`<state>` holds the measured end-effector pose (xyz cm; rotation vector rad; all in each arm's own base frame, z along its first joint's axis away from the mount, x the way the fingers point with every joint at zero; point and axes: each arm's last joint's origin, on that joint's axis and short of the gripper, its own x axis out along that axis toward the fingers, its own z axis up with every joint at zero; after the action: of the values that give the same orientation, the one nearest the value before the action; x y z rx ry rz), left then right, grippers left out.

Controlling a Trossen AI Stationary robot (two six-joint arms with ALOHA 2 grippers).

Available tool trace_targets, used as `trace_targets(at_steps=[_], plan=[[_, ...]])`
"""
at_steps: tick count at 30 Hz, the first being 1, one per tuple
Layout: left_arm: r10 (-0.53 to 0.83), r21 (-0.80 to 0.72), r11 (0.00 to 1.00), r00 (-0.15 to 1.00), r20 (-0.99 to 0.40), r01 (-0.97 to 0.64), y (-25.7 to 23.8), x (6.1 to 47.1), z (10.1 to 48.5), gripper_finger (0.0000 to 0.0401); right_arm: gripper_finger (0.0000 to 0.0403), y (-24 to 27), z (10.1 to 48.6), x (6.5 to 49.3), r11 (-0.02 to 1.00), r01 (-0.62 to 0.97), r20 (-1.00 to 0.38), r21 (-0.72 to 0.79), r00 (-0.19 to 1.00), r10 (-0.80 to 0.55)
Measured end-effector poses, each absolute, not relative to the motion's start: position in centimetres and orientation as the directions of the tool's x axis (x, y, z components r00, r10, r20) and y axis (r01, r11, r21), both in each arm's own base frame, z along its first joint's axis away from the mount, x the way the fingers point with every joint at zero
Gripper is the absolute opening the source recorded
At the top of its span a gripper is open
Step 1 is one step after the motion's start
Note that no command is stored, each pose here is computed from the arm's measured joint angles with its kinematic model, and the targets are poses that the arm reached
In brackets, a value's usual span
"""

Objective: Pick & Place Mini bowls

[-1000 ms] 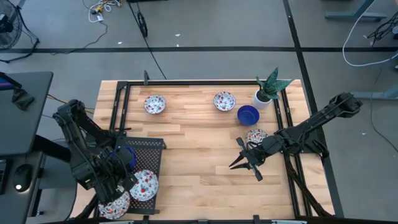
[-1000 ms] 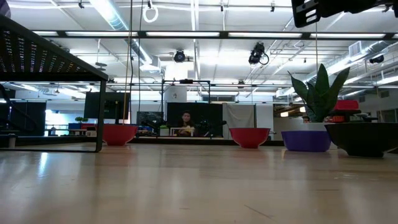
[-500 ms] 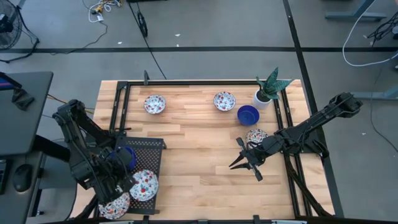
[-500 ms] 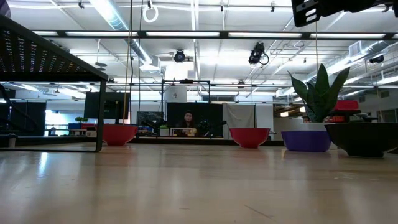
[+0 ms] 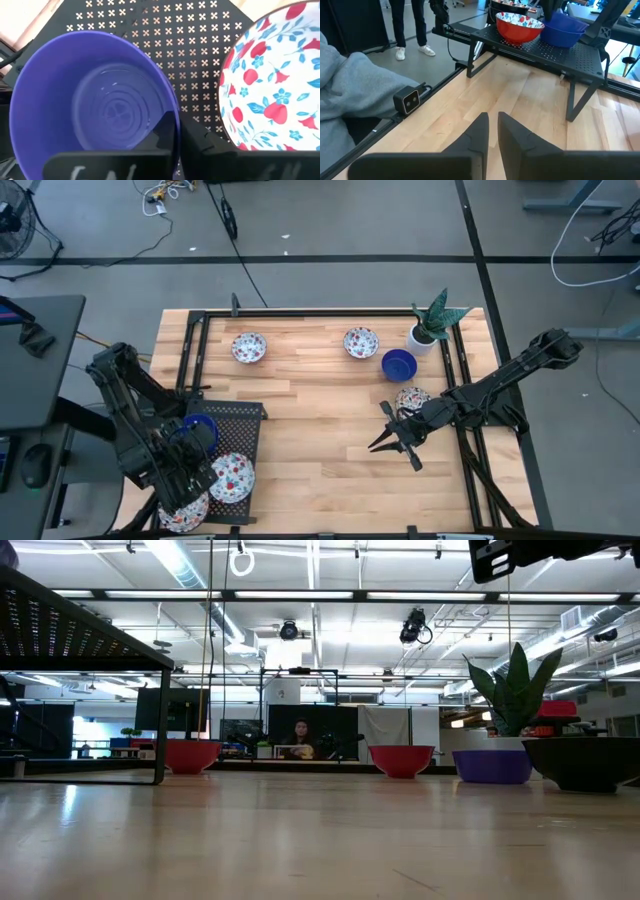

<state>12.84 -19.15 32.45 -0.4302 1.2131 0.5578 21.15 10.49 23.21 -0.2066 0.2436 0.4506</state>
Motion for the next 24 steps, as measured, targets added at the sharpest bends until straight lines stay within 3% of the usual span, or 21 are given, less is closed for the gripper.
trace_targets(at_steps=[13,24], plan=[[0.180,0.010,0.785,0.213,-0.960,-0.620,-19.7,13.1,31.9,0.0041,0.0040,10.5,23.2,21.1,0.880,-0.453,-0.277,-0.143,0.872,0.404],[0.110,-0.049,0.781,0.214,-0.971,-0.623,-19.0,12.5,33.2,0.0166,0.0040,10.5,23.2,21.1,0.878,-0.454,-0.276,-0.149,0.872,0.404]])
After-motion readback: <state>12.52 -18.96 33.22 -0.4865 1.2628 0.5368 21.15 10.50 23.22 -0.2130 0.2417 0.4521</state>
